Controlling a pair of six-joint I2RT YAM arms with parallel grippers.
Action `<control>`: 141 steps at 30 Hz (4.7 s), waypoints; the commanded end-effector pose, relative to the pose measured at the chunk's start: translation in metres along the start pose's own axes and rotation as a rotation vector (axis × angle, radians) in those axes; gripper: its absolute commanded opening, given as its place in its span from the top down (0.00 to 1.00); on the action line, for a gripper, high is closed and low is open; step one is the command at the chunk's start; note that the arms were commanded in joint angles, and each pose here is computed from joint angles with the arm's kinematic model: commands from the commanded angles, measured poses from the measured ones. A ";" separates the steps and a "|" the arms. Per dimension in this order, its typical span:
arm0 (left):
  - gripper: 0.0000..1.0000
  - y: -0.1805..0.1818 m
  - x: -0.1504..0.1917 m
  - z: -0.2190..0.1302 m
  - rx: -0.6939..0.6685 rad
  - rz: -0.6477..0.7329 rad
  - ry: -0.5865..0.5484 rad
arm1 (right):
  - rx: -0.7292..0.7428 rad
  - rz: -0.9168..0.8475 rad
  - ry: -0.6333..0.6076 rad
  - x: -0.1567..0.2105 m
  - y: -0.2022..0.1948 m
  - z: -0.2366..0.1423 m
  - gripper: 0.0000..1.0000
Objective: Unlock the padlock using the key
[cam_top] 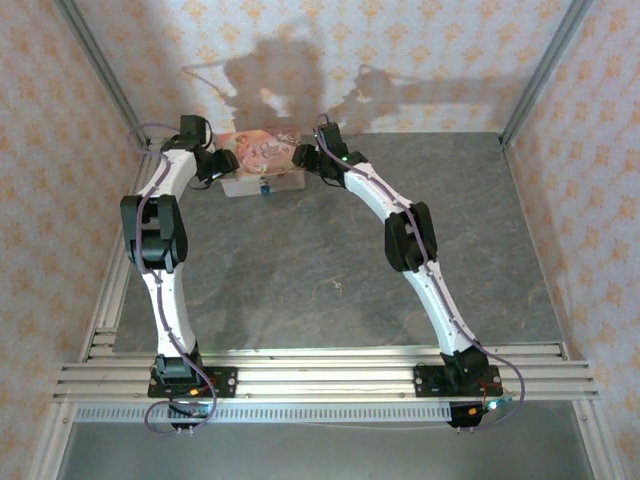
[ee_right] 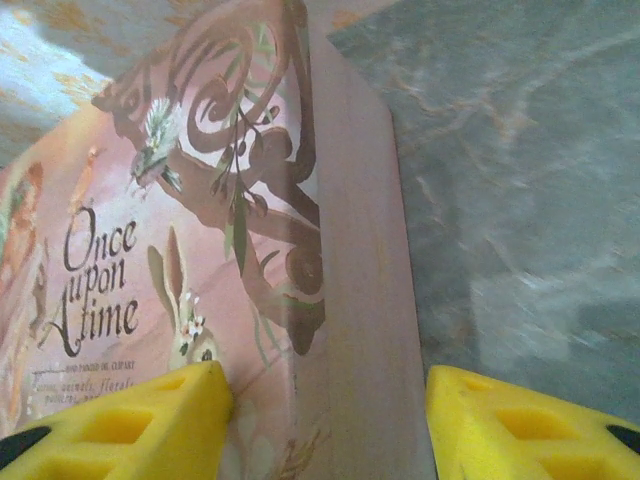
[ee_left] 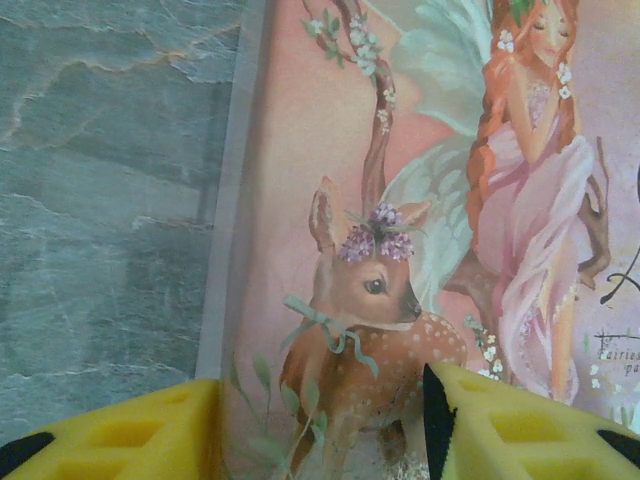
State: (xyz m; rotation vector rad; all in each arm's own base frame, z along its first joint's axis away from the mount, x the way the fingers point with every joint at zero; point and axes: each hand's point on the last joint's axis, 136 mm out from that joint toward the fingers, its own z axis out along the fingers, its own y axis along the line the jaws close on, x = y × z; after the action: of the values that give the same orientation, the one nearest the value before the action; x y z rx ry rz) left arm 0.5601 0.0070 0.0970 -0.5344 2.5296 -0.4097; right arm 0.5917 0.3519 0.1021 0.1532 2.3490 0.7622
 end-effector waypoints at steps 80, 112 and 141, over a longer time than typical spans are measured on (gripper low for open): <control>0.38 0.026 0.358 -0.147 -0.010 0.113 0.058 | 0.300 -0.851 0.857 0.296 -0.090 -0.211 0.65; 0.42 -0.040 0.338 -0.177 0.292 0.146 0.004 | 0.103 -0.874 0.560 0.280 -0.055 -0.234 1.00; 0.54 -0.173 0.279 -0.221 0.850 -0.115 0.023 | -0.407 -0.598 0.189 0.219 0.080 -0.305 1.00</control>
State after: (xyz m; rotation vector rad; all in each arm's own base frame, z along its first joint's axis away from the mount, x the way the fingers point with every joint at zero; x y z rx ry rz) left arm 0.2647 -0.2181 0.1967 -0.3602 2.1603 -1.2973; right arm 0.2267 0.3312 0.1960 -0.8204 2.2250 0.8735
